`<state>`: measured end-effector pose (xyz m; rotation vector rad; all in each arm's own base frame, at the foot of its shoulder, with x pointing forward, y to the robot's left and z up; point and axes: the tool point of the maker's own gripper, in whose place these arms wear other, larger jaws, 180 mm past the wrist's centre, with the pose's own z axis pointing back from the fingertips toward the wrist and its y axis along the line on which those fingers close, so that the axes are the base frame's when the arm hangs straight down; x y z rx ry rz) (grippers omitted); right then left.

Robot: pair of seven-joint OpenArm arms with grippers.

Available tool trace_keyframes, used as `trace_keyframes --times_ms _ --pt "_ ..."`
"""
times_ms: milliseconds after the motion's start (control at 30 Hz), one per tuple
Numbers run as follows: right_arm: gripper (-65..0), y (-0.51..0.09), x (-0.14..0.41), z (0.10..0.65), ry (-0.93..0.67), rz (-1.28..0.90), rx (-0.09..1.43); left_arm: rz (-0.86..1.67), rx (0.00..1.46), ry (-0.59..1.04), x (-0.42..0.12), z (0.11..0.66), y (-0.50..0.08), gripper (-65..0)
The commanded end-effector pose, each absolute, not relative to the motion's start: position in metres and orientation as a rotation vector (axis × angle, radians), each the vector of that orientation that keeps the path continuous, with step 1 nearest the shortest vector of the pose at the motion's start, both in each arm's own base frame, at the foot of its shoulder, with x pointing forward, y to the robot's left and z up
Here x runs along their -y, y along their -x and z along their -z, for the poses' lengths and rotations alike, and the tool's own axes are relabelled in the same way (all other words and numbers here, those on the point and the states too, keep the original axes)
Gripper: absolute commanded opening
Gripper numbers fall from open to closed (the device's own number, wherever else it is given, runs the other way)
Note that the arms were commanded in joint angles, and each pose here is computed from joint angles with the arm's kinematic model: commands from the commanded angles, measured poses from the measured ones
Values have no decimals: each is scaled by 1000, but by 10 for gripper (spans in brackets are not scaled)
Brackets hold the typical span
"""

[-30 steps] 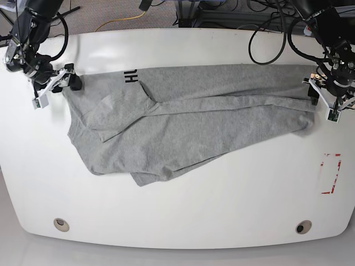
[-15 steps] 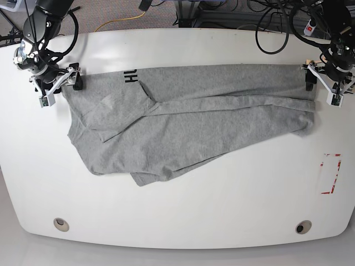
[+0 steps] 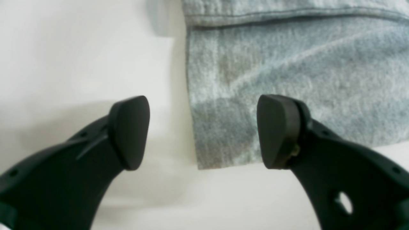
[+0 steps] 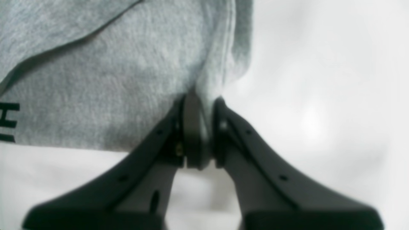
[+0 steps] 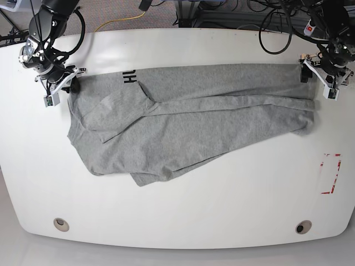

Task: Fold the T-shirt properly
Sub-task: 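Regrasp the shirt edge with the right gripper and pull it taut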

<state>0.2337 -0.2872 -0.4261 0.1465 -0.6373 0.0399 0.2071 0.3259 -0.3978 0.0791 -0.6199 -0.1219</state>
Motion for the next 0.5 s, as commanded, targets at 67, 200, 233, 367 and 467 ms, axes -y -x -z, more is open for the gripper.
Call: trace_keyframes --times_ms 67,200,233,367,467 --pt "-650 -231 288 425 -133 -53 623 84 582 -48 -332 415 -199 -388" --pt "-650 -230 288 426 -133 -51 622 96 543 -32 -332 426 -194 -511" --pt "-650 -230 288 426 -133 -51 620 105 533 -28 -330 428 -193 -533" --pt "-650 -221 287 422 -118 -69 617 102 529 -51 -336 423 -183 -547" --pt "-650 -214 285 412 -90 -104 627 123 541 -87 -340 411 -177 -549"
